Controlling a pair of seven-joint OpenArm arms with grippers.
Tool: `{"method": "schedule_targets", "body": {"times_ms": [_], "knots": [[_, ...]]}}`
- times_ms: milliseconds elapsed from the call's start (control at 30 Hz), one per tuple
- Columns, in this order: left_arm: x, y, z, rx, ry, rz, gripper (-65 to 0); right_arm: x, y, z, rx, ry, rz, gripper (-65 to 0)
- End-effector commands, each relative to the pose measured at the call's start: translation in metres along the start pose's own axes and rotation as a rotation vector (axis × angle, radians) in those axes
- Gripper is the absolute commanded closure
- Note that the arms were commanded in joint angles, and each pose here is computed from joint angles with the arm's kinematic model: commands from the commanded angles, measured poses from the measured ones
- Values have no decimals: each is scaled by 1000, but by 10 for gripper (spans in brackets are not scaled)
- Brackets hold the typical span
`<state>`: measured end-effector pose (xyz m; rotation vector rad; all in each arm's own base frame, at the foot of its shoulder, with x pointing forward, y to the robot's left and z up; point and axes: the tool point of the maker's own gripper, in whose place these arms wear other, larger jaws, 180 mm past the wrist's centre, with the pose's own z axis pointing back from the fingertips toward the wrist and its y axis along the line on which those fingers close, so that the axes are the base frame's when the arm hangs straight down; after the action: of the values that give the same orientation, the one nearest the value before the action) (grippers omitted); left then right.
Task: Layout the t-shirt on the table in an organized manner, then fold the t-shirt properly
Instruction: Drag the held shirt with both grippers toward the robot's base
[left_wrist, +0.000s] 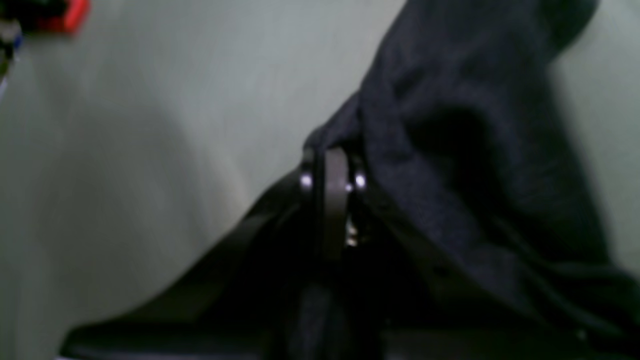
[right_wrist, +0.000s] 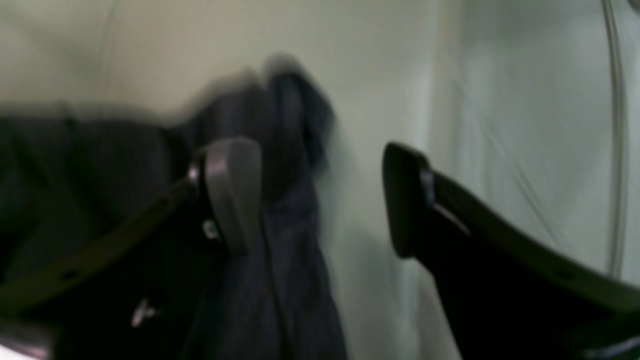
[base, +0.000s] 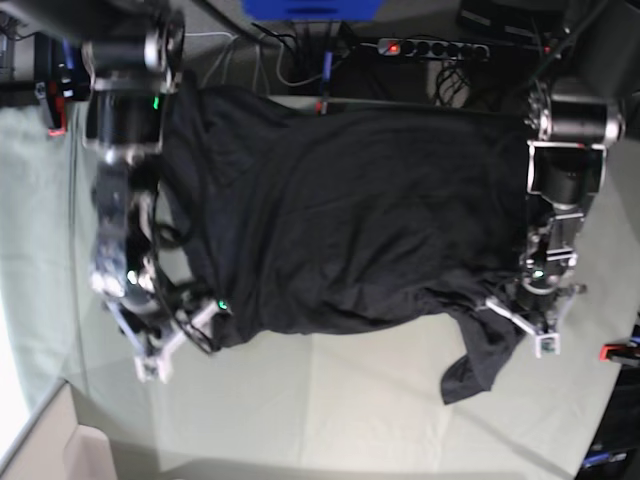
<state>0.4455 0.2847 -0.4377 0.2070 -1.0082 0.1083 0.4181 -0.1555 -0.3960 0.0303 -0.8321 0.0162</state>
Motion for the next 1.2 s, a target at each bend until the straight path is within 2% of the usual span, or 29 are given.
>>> {"method": "schedule_targets", "body": {"times_ms": [0, 100, 267, 333, 400, 500, 533, 567, 667, 733, 900, 1033, 1100, 1167], "knots": [[22, 14, 1, 22, -50, -7, 0, 22, -1, -4, 1, -38, -3, -393], [32, 11, 14, -5, -59, 23, 0, 23, 3, -23, 19, 10, -23, -393], [44, 12, 42, -60, -72, 67, 0, 11, 7, -39, 34, -10, -42, -385], [44, 11, 51, -78, -82, 74, 0, 2, 8, -40, 35, -17, -45, -354], [41, 14, 60, -85, -93, 70, 0, -4, 11, -40, 39, -29, -50, -269], [37, 36, 72, -55, -108, 133, 0, -14, 14, -40, 43, -29, -53, -43], [39, 48, 76, -33, -120, 175, 0, -12, 12, -38, 40, -32, -52, 0], [38, 60, 81, -11, -130, 214, 0, -11, 11, -33, 35, -49, -47, 0], [41, 85, 99, 32, -180, 335, 0, -6, 5, -6, 15, -138, -24, 0], [40, 102, 113, 61, -205, 375, 0, 0, 7, 17, 18, -199, 3, 0], [41, 112, 147, 54, -252, 418, 0, -4, 28, 84, 115, -309, 136, 0], [25, 116, 172, 40, -239, 459, 0, -34, 40, 132, 161, -310, 207, 0], [9, 113, 186, 34, -218, 502, 0, -56, 49, 151, 203, -276, 240, 0], [-8, 125, 201, 72, -202, 544, 0, -79, 48, 165, 228, -227, 268, 0]]}}
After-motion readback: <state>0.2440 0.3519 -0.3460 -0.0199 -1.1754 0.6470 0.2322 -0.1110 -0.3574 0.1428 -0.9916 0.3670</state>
